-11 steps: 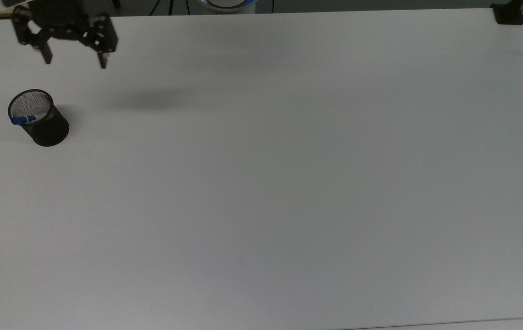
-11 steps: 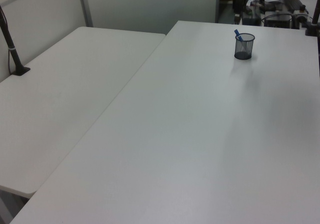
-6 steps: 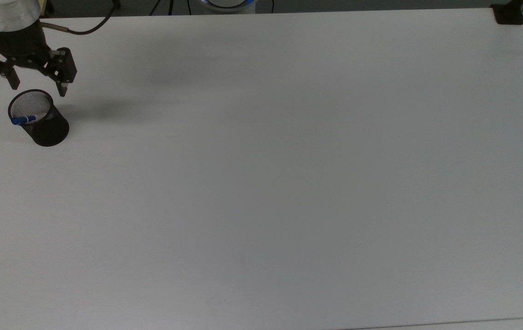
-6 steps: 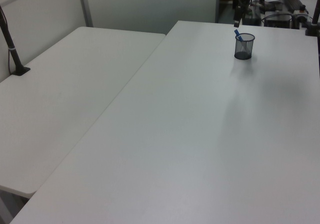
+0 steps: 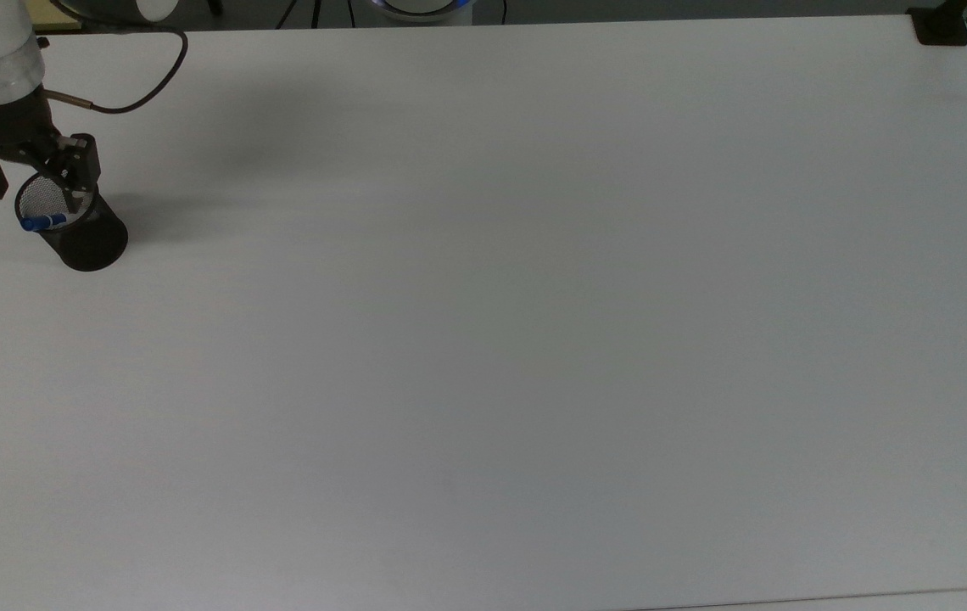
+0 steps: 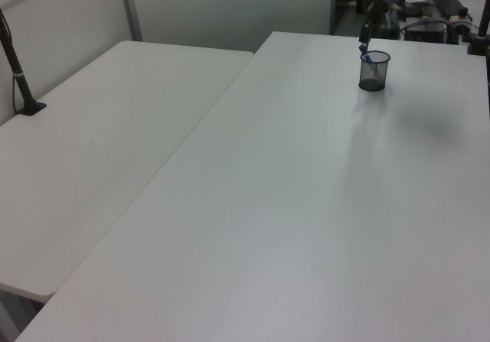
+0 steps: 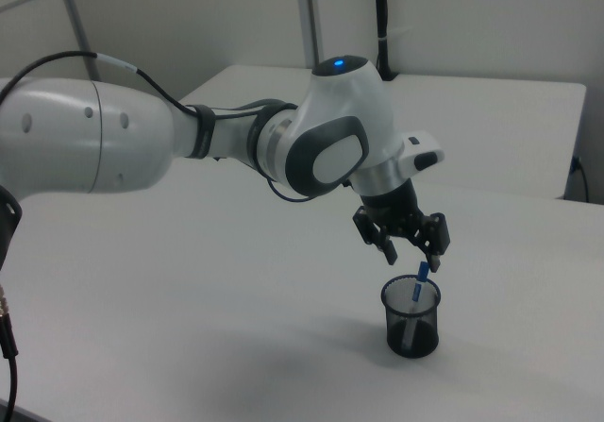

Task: Remove the marker
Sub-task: 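Lower the gripper and close it on the blue-capped marker, then lift the marker straight up out of the mesh cup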

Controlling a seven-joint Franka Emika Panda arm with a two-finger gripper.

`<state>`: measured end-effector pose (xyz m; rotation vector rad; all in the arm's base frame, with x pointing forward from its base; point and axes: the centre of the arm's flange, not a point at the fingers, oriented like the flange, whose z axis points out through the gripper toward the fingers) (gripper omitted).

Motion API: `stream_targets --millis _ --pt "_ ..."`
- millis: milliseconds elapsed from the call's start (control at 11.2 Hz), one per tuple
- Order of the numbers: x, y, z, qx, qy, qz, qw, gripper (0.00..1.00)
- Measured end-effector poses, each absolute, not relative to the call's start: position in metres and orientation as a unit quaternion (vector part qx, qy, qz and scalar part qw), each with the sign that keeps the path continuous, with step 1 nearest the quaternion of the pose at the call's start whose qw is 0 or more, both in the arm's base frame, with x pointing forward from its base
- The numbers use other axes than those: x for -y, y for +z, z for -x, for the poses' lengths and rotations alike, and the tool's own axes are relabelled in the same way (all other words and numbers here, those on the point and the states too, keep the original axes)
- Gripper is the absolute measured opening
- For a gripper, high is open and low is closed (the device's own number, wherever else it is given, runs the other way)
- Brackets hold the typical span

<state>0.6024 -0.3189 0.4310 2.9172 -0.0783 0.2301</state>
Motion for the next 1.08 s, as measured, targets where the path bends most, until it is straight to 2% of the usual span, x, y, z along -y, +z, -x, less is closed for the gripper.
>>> stream_targets --millis 90,179,448,627,717,1076 --pt "0.321 0.427 -0.606 0.024 0.087 -0.99 0.111 0.69" --pt "0.322 0.422 -0.61 0.023 0.099 -0.988 0.117 0.66" --pt "0.323 0.408 -0.615 0.02 0.105 -0.987 0.12 0.47" --pt "0.324 0.405 -0.616 0.02 0.104 -0.987 0.119 0.38" --pt "0.324 0.405 -0.616 0.019 0.104 -0.987 0.12 0.21" --pt "0.325 0.407 -0.616 0.018 0.106 -0.987 0.121 0.2"
